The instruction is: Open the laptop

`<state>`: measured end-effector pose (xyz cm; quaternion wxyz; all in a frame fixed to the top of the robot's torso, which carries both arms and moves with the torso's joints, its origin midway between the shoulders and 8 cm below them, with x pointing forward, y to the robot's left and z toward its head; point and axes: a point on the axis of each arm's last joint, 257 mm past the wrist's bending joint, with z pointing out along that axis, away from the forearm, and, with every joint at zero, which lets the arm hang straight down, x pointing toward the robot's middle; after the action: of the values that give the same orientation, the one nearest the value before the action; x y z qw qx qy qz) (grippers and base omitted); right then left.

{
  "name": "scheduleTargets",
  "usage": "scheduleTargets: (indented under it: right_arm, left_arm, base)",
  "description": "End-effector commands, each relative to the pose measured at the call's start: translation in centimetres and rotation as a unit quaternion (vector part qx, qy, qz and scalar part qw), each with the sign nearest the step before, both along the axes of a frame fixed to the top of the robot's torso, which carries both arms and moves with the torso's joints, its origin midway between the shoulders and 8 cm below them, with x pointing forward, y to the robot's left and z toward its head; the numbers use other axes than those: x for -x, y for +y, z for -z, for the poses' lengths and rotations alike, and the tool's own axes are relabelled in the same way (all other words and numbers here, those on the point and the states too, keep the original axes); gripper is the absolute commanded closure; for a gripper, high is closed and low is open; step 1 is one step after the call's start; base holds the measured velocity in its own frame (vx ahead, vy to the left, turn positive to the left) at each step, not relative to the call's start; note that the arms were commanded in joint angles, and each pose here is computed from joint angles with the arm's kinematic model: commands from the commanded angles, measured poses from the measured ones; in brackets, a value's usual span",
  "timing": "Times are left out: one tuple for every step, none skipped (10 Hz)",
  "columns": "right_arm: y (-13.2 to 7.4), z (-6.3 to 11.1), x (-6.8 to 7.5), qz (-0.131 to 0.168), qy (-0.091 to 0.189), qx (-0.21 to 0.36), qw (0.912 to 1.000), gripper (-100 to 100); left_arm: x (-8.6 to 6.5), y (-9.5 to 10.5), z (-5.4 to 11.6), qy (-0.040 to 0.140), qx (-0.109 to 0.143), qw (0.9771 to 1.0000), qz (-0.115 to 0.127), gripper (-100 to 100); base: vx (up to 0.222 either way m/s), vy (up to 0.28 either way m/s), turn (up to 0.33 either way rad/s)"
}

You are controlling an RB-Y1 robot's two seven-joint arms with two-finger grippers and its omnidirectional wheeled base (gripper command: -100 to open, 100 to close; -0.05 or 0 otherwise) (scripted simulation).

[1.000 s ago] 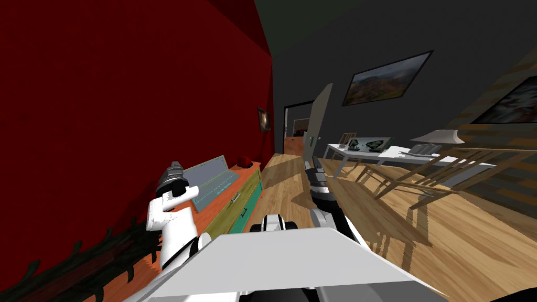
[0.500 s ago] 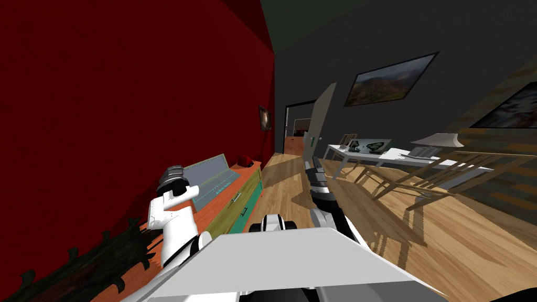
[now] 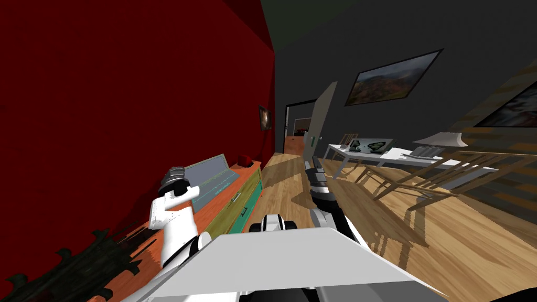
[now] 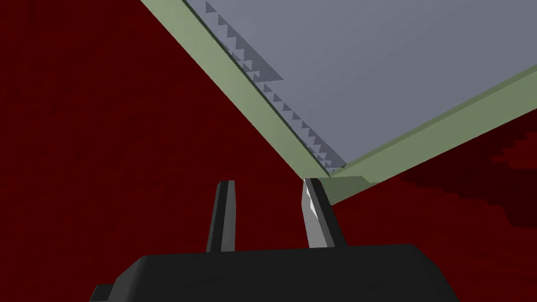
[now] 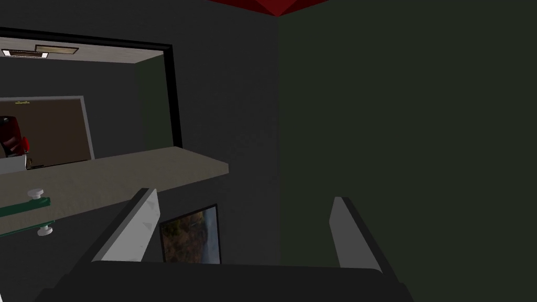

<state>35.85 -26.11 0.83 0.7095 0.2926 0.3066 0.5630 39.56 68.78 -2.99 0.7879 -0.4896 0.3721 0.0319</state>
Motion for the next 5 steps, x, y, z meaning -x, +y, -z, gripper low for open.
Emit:
scheduleTargets:
  right_arm:
    - [0.0, 0.0, 0.0, 0.0, 0.0, 0.0, 1.0, 0]
    - [0.0, 0.0, 0.0, 0.0, 0.0, 0.0, 1.0, 0]
    - [0.0, 0.0, 0.0, 0.0, 0.0, 0.0, 1.0, 0]
    - [0.0, 0.0, 0.0, 0.0, 0.0, 0.0, 1.0, 0]
    - [0.0, 0.0, 0.0, 0.0, 0.0, 0.0, 1.0, 0]
  left_arm:
    - [-0.2, 0.6, 0.8, 0.02, 0.009, 0.9997, -0.009, -100]
    - [-0.3, 0.9, 1.1, 0.029, 0.013, 0.9994, -0.014, -100]
    - [-0.3, 1.1, 1.3, 0.037, 0.016, 0.9991, -0.017, -100]
    - [-0.4, 1.2, 1.6, 0.044, 0.019, 0.9987, -0.02, -100]
    - [-0.5, 1.4, 1.8, 0.051, 0.021, 0.9982, -0.023, -100]
  base:
    - [-0.016, -0.001, 0.001]
    - [-0.021, 0.01, -0.006]
    - [-0.019, 0.018, -0.019]
    - [-0.013, 0.015, -0.02]
    - [-0.01, 0.008, -0.016]
